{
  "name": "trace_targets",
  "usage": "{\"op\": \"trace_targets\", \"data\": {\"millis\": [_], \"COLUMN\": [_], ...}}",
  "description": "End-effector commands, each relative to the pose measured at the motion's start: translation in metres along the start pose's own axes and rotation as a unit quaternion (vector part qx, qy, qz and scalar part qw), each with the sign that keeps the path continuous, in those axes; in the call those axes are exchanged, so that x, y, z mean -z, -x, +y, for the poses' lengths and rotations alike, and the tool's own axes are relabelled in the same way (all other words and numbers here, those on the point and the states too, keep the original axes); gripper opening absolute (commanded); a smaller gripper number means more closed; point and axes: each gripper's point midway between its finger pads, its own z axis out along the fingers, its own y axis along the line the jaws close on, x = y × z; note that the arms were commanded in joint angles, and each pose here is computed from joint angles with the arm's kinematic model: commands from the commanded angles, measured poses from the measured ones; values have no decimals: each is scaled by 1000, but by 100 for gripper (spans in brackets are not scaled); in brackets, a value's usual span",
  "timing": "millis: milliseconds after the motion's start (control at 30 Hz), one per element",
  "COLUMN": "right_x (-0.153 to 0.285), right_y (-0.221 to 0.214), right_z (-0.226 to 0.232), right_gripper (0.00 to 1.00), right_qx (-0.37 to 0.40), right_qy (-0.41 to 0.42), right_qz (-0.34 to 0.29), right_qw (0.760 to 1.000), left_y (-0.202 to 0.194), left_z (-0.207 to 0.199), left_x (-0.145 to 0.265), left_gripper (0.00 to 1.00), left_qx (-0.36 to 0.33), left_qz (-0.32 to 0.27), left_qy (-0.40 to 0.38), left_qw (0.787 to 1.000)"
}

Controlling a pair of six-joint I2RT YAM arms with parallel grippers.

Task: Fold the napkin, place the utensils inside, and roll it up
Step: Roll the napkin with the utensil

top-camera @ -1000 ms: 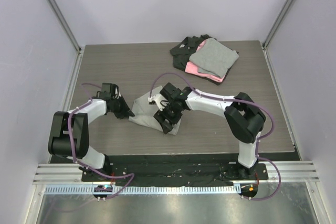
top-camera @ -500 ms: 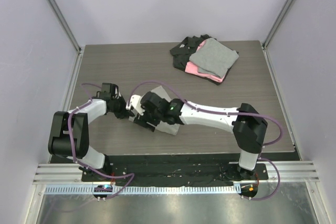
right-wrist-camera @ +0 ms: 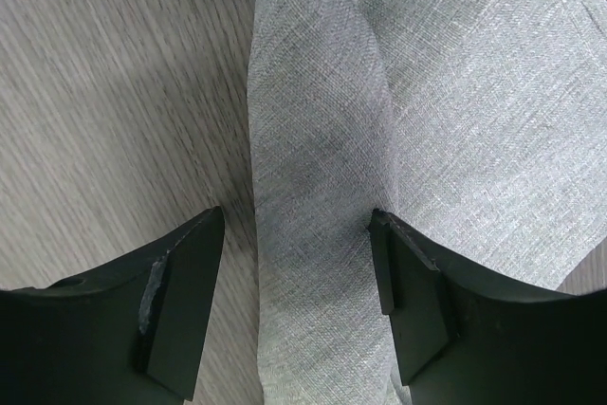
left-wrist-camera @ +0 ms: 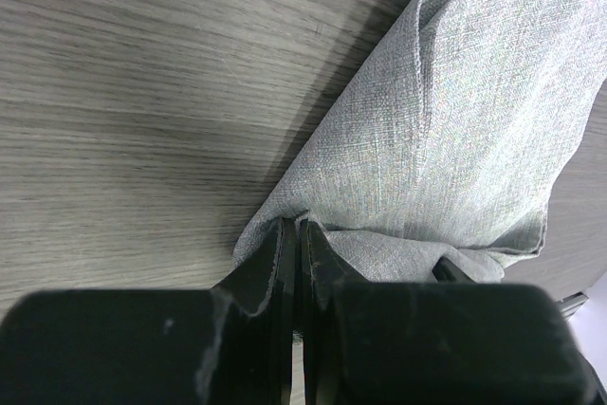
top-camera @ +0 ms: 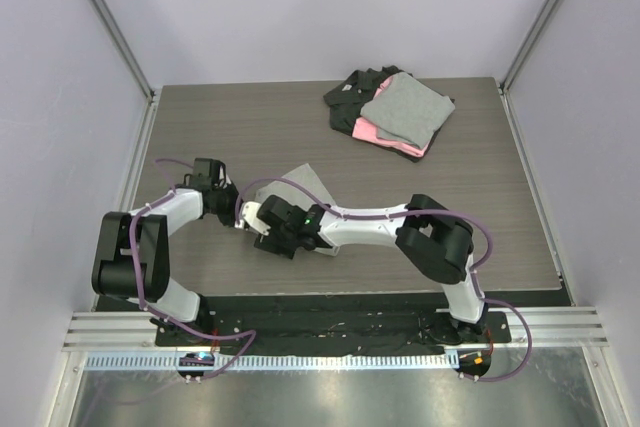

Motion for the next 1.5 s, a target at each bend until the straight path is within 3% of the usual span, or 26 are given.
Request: {"op": "trace_targets", "data": {"millis": [0, 233, 433, 533, 633, 733, 867, 1167, 1300, 1467], "right_x": [-7, -17, -21, -22, -19, -17, -9, 7, 8, 4], "right_y": [11, -11, -29, -36, -42, -54, -57, -46, -46, -49], "right_z": [-7, -12, -8, 8, 29, 39, 54, 57, 54, 50], "right_gripper": [69, 64, 48, 39, 33, 28, 24, 20, 20, 19], "right_qx": [7, 10, 1, -6, -21, -42, -71, -141, -166, -197], "right_qy": [-15, -34, -2, 48, 116, 156, 213, 296, 323, 351], "right_qz": [-17, 14, 36, 46, 59, 81, 84, 57, 52, 52], "right_qw": [1000, 999, 999, 998, 991, 983, 971, 943, 930, 914], "left_y": [-14, -14, -11, -9, -5, 2, 10, 7, 6, -15], "left_z": [16, 15, 10, 4, 0, 3, 11, 18, 1, -7], "left_x": [-8, -8, -6, -3, 3, 12, 22, 46, 58, 57], "left_gripper": [2, 2, 6, 14, 30, 56, 73, 77, 82, 81], "left_qx": [-5, -5, -7, -11, -15, -19, -19, -14, -9, -11], "left_qz": [23, 21, 17, 12, 2, -23, -62, -135, -180, -171], "left_qy": [24, 20, 10, -2, -5, 12, 34, 27, -42, -106], "left_qw": [999, 1000, 1000, 1000, 1000, 999, 997, 990, 983, 980]}}
